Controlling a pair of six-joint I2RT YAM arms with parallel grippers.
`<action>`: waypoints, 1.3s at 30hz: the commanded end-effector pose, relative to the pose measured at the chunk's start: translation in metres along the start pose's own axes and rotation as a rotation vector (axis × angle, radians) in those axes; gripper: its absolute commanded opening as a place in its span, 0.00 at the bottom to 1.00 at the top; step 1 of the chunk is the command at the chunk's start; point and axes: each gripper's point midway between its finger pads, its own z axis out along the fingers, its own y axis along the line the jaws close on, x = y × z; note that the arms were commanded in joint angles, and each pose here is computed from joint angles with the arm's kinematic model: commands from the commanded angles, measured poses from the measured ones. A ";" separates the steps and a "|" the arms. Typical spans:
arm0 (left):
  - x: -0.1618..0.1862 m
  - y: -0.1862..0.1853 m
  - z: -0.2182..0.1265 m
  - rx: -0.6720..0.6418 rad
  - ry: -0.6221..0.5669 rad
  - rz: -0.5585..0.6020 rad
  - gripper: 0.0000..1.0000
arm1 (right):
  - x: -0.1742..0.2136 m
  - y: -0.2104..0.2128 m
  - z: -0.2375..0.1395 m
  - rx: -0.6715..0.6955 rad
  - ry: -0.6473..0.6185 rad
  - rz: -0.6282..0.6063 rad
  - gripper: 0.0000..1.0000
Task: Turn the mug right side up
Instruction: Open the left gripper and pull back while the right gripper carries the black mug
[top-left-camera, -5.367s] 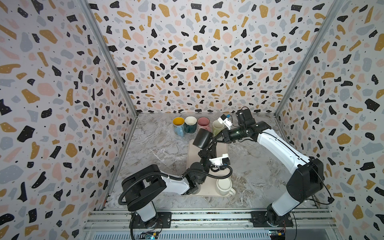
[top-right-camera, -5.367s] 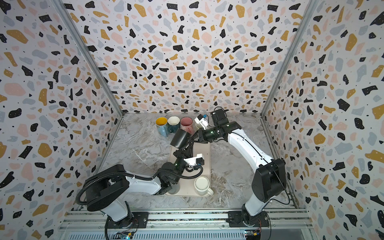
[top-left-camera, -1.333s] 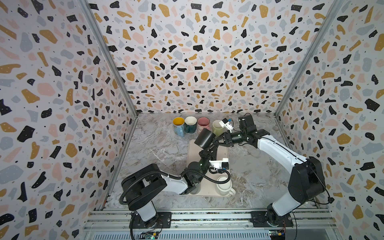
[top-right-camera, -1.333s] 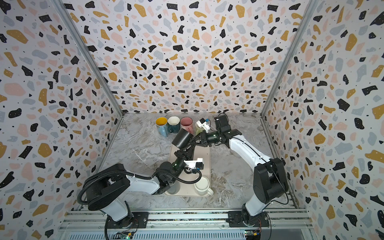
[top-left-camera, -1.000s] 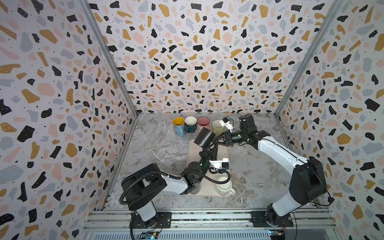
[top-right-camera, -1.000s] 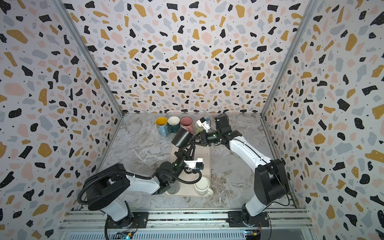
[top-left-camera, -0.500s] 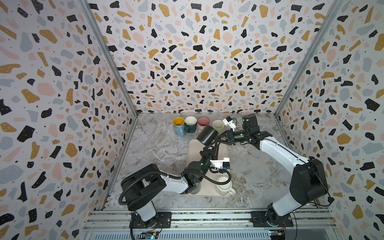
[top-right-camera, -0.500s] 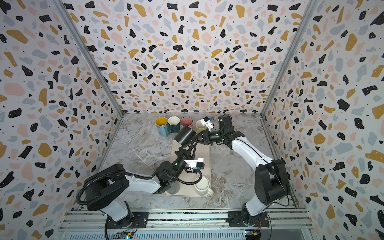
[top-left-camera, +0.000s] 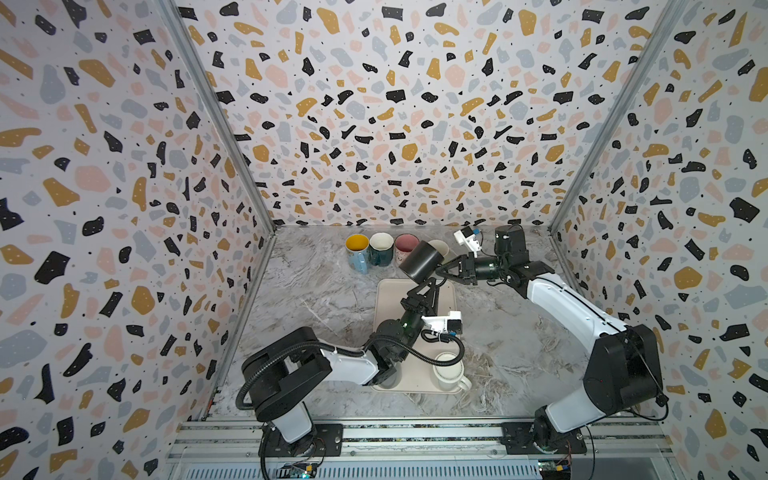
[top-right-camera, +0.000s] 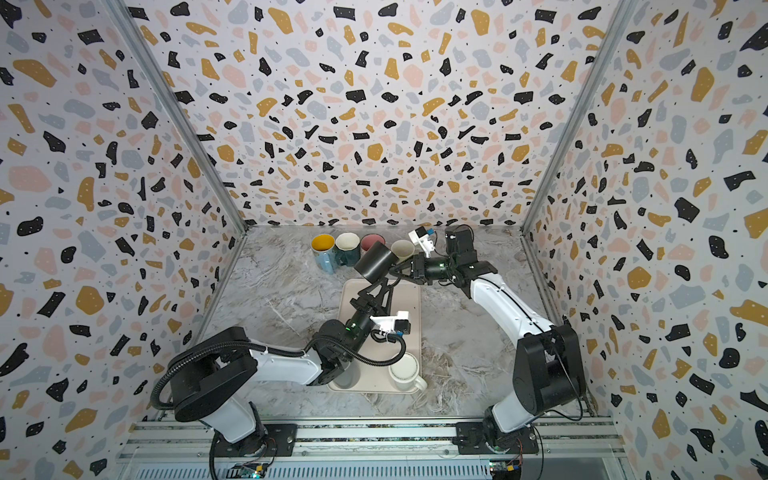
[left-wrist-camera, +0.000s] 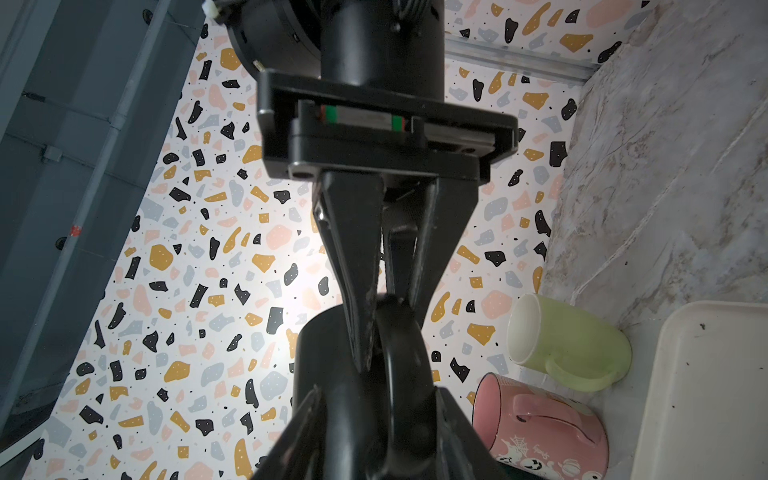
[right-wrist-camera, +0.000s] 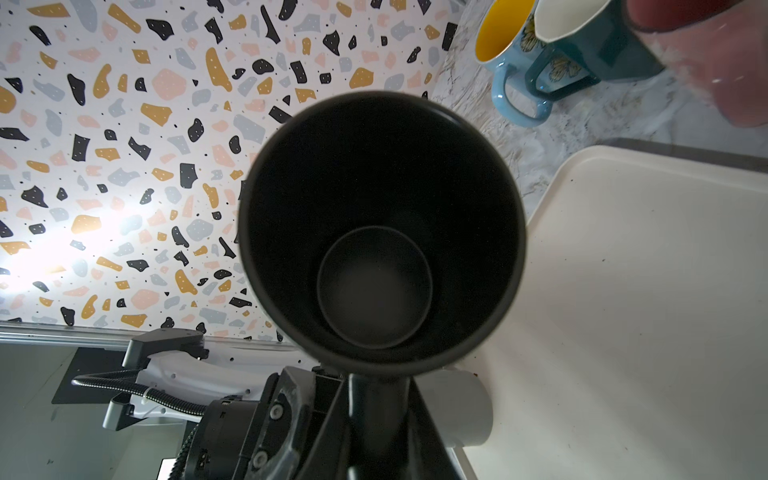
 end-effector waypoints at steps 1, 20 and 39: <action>0.012 0.138 -0.022 -0.503 0.019 -0.218 0.43 | -0.027 -0.003 -0.024 0.063 -0.123 -0.090 0.00; 0.079 0.183 -0.008 -0.554 0.221 -0.614 0.41 | -0.061 -0.025 -0.070 0.334 -0.305 -0.190 0.00; 0.179 0.198 0.015 -0.391 0.434 -1.289 0.43 | -0.084 -0.090 -0.107 0.772 -0.409 -0.264 0.00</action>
